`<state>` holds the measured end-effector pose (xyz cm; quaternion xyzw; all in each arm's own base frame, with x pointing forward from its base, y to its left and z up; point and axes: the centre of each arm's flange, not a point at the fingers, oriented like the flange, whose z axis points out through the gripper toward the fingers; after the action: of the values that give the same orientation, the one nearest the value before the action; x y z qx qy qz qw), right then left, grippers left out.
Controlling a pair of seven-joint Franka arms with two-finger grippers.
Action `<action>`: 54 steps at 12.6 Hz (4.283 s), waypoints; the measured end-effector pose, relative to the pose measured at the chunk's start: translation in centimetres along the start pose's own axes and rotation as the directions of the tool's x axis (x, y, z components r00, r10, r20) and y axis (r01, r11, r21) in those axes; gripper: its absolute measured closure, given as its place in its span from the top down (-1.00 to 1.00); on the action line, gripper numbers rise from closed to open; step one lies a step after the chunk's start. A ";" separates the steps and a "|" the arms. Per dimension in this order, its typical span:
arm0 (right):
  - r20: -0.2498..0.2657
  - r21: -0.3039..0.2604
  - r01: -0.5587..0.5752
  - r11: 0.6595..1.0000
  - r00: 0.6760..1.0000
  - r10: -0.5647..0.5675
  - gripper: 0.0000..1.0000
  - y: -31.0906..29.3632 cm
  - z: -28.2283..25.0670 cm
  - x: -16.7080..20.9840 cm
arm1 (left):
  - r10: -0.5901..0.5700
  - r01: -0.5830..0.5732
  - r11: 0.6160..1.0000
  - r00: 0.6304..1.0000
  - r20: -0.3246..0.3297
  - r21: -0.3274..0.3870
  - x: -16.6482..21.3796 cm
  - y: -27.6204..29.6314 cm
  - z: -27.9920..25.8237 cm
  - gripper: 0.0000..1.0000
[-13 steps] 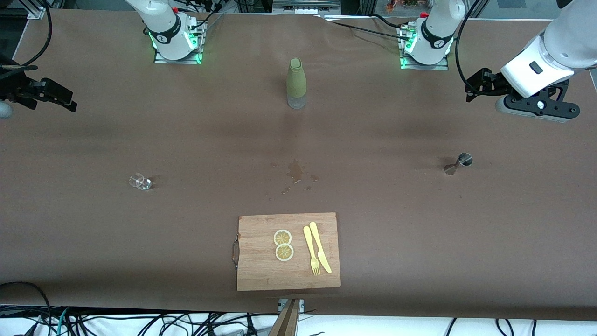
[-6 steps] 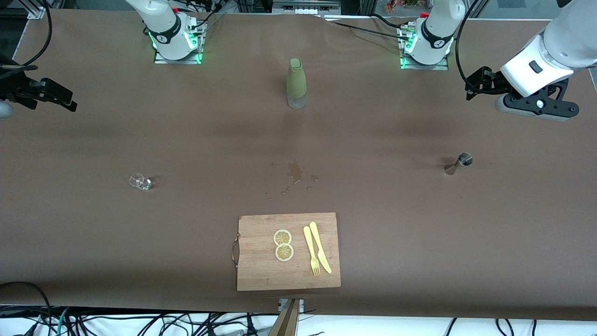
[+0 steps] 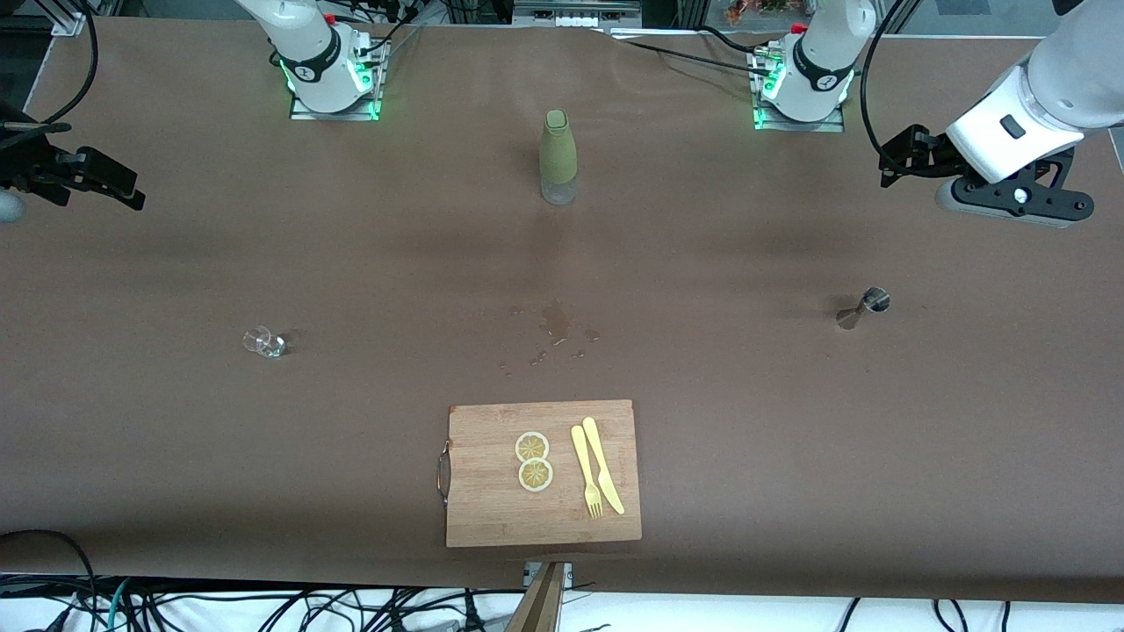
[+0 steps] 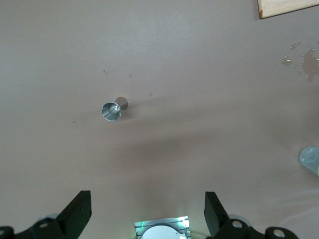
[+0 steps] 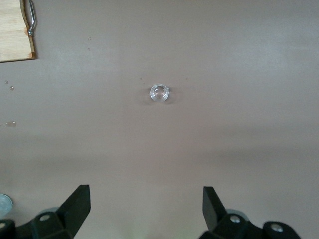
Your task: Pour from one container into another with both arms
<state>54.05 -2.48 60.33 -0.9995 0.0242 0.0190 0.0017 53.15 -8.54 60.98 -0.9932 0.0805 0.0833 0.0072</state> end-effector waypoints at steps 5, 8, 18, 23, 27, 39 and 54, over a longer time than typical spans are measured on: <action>0.000 0.000 0.000 1.000 1.000 0.000 1.00 0.0 0.0 0.0 | 0.003 -0.003 1.000 1.000 -0.002 0.000 0.0 -0.1 -0.1 1.00; 0.000 0.000 0.000 1.000 1.000 0.000 1.00 0.0 0.0 0.0 | 0.034 -0.034 0.999 0.999 -0.002 -0.001 0.0 -0.5 -0.1 1.00; 0.000 0.000 0.000 1.000 1.000 0.000 1.00 0.0 0.0 0.0 | 0.267 -0.263 0.956 0.964 0.010 -0.132 -0.6 -7.6 1.4 1.00; 0.027 0.000 0.011 1.000 1.000 -0.011 1.00 -0.5 1.2 0.5 | 0.426 -0.430 0.879 0.902 -0.065 -0.208 -1.1 -12.6 2.2 1.00; 0.093 0.012 0.132 0.991 0.987 -0.132 1.00 -0.7 4.4 2.0 | 0.524 -0.542 0.801 0.840 -0.142 -0.254 -1.7 -17.6 3.7 1.00; -0.276 0.436 0.766 0.473 0.614 -0.739 1.00 13.5 23.3 7.2 | 0.536 -0.617 0.693 0.787 -0.305 -0.373 -1.8 -31.1 13.4 1.00; -0.824 0.126 0.989 0.077 0.148 -0.547 1.00 17.9 46.4 8.0 | 0.568 -0.920 0.335 0.369 -0.736 -0.203 0.6 -39.3 32.7 1.00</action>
<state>59.40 -20.50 13.58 -0.6852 -0.5523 -0.3039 0.3648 54.69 31.10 28.71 -0.7481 0.5198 -0.1886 -0.3669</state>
